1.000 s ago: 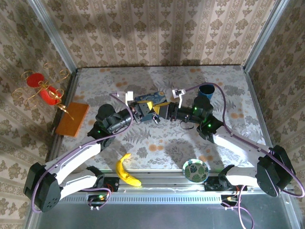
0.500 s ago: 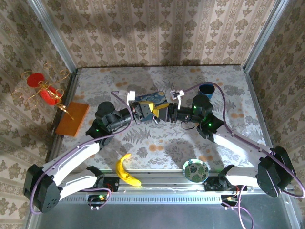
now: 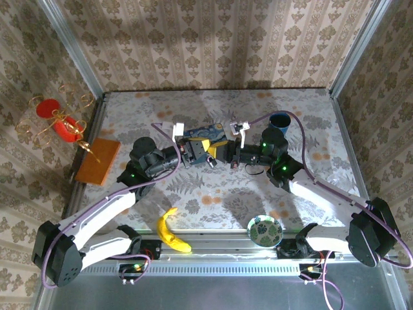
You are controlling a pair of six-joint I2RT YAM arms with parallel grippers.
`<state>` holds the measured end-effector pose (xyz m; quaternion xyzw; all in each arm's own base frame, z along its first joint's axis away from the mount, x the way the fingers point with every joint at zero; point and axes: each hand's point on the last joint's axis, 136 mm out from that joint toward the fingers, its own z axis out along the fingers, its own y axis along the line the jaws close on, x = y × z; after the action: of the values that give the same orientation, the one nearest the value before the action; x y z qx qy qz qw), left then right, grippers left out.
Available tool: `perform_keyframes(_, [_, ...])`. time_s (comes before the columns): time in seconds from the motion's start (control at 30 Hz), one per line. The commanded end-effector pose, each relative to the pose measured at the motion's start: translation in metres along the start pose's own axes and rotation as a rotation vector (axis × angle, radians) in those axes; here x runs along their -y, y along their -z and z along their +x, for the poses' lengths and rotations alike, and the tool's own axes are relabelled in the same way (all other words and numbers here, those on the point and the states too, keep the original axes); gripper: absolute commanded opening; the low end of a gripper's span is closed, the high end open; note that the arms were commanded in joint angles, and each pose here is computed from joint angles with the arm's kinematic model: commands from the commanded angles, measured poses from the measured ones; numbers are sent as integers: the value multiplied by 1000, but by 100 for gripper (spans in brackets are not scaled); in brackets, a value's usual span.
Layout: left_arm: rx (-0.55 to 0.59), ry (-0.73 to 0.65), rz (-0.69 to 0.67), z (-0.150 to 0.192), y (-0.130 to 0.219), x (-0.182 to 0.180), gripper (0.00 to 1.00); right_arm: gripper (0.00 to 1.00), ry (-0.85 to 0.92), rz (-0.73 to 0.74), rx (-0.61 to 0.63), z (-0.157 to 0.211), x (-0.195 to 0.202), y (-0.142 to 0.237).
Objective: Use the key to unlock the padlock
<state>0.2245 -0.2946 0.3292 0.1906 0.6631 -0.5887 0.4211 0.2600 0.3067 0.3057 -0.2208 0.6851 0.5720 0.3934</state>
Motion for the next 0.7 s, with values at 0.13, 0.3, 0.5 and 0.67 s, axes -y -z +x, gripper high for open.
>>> perform_keyframes(0.13, [52, -23, 24, -18, 3, 9, 0, 12, 42, -24, 9, -6, -11, 2])
perform_keyframes(0.3, [51, -22, 27, -18, 3, 9, 0, 15, 46, -14, 15, -7, -11, 4])
perform_keyframes(0.5, [54, -19, 20, -17, 4, 7, 0, 19, 50, -12, 22, -8, -13, 6])
perform_keyframes(0.67, [59, -20, 17, -18, 4, 6, 0, 10, 53, -10, 19, -7, -13, 7])
